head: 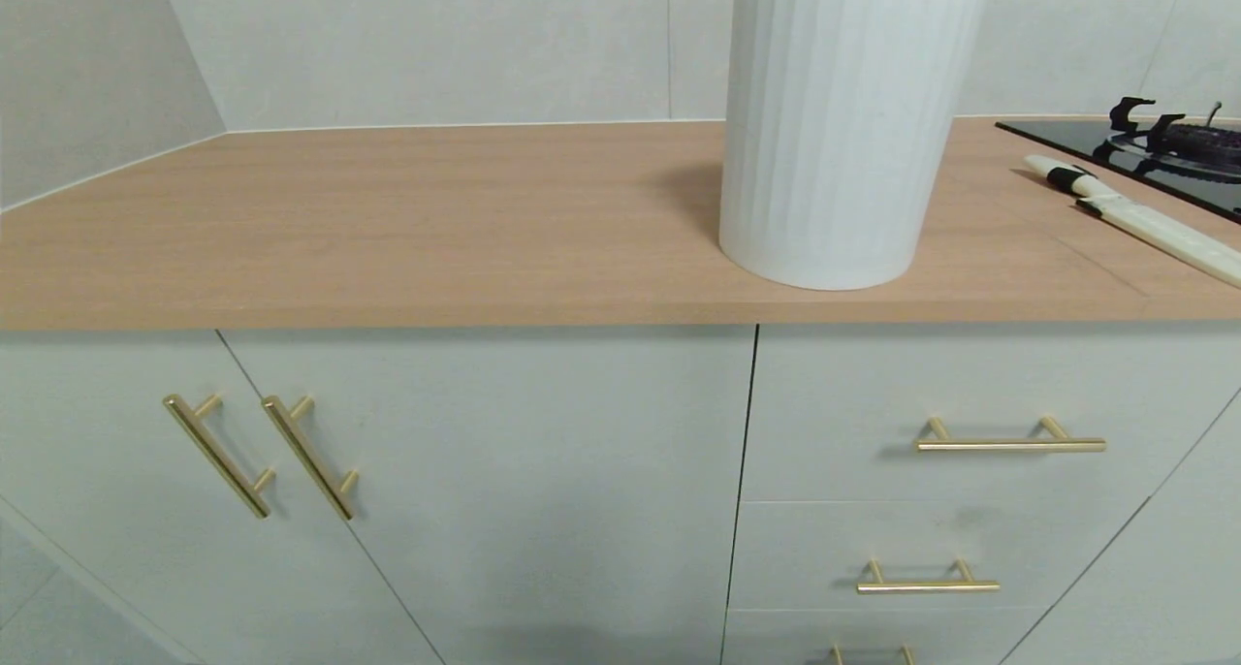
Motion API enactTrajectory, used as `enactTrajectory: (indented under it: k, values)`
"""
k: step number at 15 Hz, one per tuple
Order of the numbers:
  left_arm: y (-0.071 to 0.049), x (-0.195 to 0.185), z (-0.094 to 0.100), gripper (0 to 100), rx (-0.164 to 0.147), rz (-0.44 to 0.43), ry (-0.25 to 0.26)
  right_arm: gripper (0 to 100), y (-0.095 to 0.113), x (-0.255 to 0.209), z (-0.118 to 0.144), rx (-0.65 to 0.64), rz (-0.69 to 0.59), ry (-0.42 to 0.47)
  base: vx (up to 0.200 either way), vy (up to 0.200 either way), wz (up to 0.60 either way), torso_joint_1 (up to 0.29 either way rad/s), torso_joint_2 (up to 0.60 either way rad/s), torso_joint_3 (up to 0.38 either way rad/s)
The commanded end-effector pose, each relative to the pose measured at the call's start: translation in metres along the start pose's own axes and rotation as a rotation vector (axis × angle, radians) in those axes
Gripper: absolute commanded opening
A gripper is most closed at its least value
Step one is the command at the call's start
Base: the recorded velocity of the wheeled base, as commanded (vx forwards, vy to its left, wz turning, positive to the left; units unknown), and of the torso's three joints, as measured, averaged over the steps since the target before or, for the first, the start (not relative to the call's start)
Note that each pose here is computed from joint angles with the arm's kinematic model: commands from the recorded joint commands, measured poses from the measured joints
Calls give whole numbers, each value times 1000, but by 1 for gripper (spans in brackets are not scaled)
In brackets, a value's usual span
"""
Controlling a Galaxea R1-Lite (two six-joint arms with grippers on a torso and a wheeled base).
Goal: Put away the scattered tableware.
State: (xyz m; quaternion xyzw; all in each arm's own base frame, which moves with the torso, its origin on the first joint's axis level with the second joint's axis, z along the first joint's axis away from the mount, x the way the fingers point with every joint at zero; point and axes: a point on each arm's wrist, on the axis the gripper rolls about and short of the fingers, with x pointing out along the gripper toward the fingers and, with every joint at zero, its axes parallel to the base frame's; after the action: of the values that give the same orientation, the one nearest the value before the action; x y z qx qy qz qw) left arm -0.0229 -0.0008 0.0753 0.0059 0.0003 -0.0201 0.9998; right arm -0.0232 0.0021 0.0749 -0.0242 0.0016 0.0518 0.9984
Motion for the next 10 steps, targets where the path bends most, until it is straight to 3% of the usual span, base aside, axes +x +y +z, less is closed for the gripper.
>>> enactTrajectory:
  k: [1, 5, 8, 10]
  values:
    - [0, 0, 0, 100, 0, 0, 1, 100, 0, 0, 0, 0, 1, 2, 0, 0, 0, 0, 0, 0]
    - [0, 0, 0, 100, 0, 0, 1, 100, 0, 0, 0, 0, 1, 2, 0, 0, 0, 0, 0, 0]
    - [0, 0, 0, 100, 0, 0, 1, 100, 0, 0, 0, 0, 1, 2, 0, 0, -600, 1, 1, 2]
    - [0, 0, 0, 100, 0, 0, 1, 100, 0, 0, 0, 0, 1, 2, 0, 0, 0, 0, 0, 0]
